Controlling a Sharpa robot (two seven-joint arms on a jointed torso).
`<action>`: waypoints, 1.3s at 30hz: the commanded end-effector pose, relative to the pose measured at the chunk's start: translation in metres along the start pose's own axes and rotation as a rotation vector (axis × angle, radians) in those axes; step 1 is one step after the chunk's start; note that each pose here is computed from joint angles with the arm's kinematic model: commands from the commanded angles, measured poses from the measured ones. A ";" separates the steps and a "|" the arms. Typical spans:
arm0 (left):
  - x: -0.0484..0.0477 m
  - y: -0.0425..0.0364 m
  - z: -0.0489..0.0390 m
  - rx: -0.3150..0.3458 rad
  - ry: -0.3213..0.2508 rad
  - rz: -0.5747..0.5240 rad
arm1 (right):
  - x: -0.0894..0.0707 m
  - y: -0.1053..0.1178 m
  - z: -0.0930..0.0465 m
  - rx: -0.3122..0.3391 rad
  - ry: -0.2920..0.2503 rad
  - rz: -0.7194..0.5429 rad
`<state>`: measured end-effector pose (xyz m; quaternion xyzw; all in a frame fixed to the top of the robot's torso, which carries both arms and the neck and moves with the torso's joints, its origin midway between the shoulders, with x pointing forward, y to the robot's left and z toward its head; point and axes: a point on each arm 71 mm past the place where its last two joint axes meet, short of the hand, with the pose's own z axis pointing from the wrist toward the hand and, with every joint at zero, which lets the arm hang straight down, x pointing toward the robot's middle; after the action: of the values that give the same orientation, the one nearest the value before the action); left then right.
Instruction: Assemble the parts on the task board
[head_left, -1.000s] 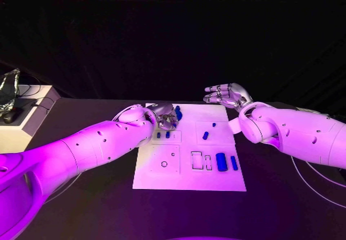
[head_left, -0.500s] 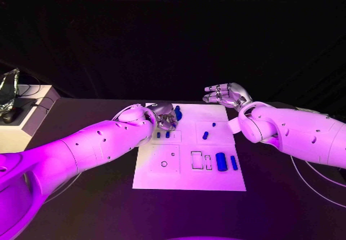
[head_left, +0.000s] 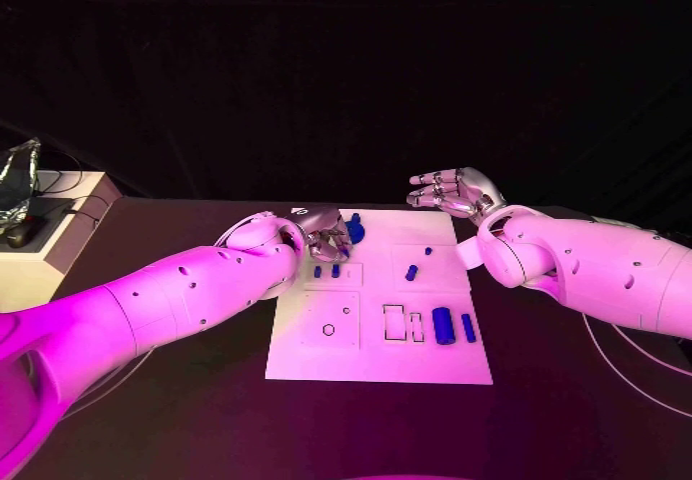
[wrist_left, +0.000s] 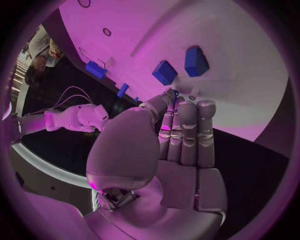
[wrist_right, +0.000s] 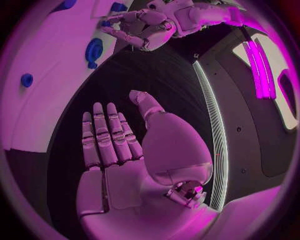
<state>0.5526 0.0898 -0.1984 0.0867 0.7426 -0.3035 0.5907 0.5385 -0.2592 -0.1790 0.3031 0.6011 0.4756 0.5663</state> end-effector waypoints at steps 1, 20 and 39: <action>-0.0061 -0.0034 -0.0029 0.022 -0.043 -0.057 | 0.000 0.002 0.000 -0.019 0.007 -0.005; -0.0263 0.0175 -0.0248 -0.021 -0.048 -0.125 | -0.002 0.000 -0.001 -0.016 0.005 -0.006; -0.0177 0.0265 -0.0167 -0.060 -0.009 -0.096 | 0.000 0.001 -0.001 -0.017 0.007 -0.005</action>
<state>0.5574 0.1265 -0.1868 0.0239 0.7445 -0.3125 0.5895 0.5383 -0.2613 -0.1790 0.3035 0.6009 0.4743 0.5674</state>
